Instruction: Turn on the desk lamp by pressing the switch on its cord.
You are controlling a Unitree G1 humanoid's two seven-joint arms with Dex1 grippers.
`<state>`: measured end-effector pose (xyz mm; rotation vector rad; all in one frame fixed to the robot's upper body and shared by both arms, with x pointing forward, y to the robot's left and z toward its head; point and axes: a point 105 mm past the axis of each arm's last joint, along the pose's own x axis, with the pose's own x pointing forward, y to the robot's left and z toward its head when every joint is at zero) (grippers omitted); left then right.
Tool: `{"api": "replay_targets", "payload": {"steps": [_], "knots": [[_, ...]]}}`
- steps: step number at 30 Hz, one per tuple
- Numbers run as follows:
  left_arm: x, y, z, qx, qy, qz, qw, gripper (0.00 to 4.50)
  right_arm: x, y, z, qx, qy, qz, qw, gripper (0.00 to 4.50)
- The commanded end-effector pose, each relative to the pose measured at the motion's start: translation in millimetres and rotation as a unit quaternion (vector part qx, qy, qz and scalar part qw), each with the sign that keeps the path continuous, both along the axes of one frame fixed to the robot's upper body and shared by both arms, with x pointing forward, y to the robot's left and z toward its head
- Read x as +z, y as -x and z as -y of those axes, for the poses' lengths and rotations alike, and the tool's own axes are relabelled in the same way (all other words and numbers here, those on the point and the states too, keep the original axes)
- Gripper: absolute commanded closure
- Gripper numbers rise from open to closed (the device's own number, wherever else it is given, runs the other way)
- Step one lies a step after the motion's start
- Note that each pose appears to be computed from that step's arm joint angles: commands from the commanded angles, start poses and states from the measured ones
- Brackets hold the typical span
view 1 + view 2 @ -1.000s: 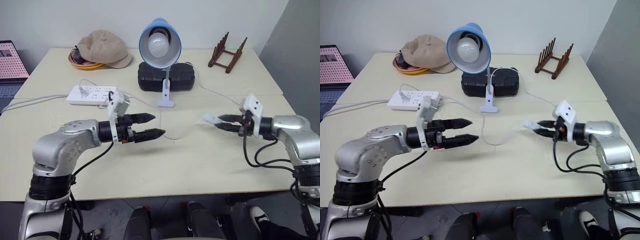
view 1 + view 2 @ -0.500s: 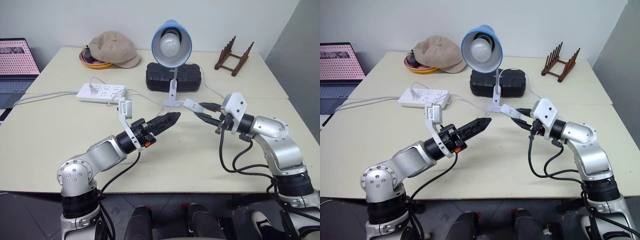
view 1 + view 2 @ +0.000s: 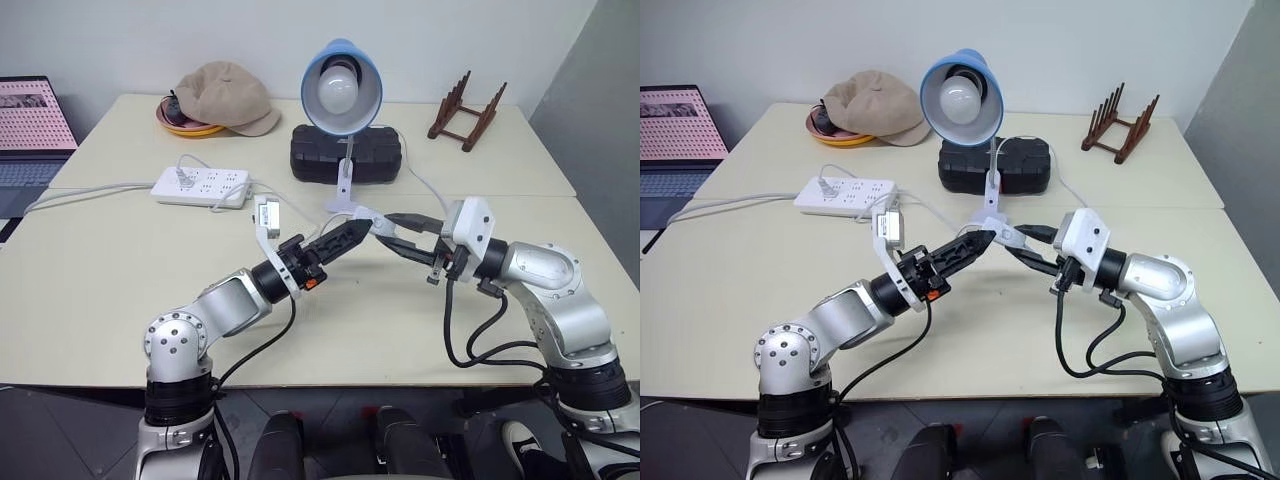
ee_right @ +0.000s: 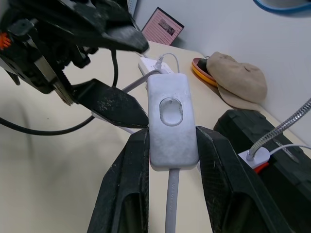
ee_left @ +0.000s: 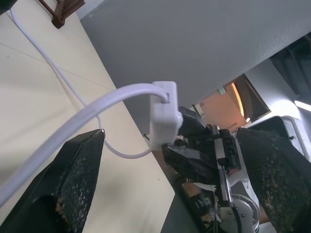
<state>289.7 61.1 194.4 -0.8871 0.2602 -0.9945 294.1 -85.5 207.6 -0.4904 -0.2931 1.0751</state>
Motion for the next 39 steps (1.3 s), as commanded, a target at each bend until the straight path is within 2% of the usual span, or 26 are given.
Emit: {"api": "replay_targets", "payload": {"steps": [1,6,7,8,25,28,39], "knots": [[10.4,5.6,6.1,-0.019,0.016,0.019,1.000,0.00,10.3,7.8,-4.9,0.011,-0.010,0.019,1.000,3.45],[10.0,6.0,5.0,-0.020,0.012,0.022,0.999,0.00,10.5,8.6,-5.7,0.011,-0.010,0.018,1.000,3.45],[10.1,5.7,4.9,-0.020,0.013,0.022,0.999,0.18,10.5,8.4,-5.6,0.011,-0.010,0.018,1.000,3.45],[10.7,6.0,4.7,-0.021,0.014,0.023,0.999,0.18,10.7,8.5,-5.7,0.012,-0.010,0.019,1.000,3.45],[14.4,5.2,3.8,-0.018,0.024,0.024,0.999,3.63,6.0,13.0,-7.4,0.021,-0.002,0.020,1.000,3.45],[14.5,6.1,3.9,-0.019,0.028,0.023,0.999,4.10,5.1,12.8,-6.5,0.020,-0.001,0.019,1.000,3.45],[12.1,8.4,6.3,-0.021,0.011,0.026,0.999,4.10,4.5,11.3,-5.8,0.019,-0.002,0.019,1.000,3.45]]}}
